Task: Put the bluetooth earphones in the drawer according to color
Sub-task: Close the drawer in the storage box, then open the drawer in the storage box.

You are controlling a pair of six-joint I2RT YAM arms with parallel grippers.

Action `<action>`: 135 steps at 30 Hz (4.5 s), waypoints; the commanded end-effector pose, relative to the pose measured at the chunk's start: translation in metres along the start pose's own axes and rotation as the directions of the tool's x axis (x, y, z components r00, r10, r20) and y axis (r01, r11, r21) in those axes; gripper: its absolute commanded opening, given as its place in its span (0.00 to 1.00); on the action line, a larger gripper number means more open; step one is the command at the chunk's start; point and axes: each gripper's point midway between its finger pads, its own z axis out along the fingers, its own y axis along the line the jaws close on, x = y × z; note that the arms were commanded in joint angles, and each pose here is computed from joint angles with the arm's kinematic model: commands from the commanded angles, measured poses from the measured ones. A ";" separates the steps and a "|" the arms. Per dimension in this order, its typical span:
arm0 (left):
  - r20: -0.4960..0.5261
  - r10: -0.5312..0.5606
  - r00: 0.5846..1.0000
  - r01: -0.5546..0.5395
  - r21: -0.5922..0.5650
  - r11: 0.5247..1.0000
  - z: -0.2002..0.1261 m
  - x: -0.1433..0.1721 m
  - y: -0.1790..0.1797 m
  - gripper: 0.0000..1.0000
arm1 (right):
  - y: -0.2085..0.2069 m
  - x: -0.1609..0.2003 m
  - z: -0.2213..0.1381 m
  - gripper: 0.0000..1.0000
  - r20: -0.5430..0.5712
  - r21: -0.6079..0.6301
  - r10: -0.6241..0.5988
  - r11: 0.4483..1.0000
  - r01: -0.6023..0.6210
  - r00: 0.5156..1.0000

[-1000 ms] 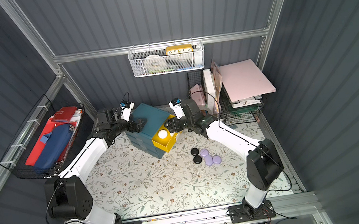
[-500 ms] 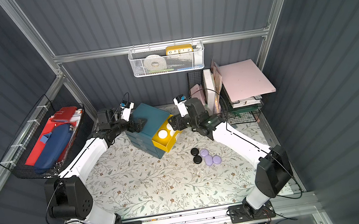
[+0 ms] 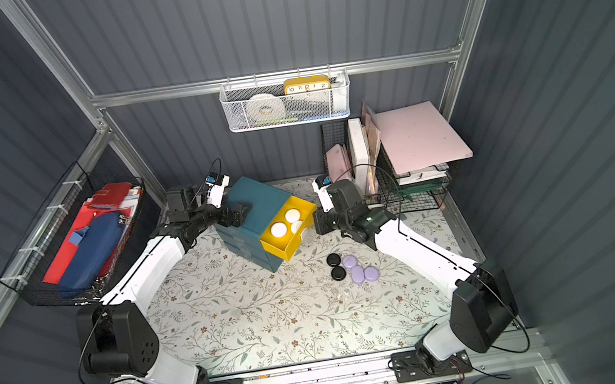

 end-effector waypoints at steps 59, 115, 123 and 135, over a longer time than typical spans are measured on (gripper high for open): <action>-0.238 -0.162 0.958 0.166 -0.003 0.986 0.012 0.077 -0.004 0.99 | 0.047 -0.032 0.094 0.00 0.029 -0.327 0.175 0.932 -0.156 0.984; -0.244 -0.156 0.957 0.160 -0.006 0.987 0.013 0.077 -0.006 0.99 | 0.042 0.054 0.124 0.39 -0.271 -0.356 0.528 0.723 -0.593 0.805; -0.243 -0.156 0.957 0.159 -0.006 0.987 0.013 0.077 -0.006 0.99 | 0.046 0.052 0.129 0.38 -0.263 -0.377 0.536 0.708 -0.597 0.802; -0.247 -0.158 0.956 0.161 -0.008 0.987 0.014 0.078 -0.006 1.00 | 0.052 0.054 0.135 0.37 -0.282 -0.398 0.543 0.684 -0.611 0.791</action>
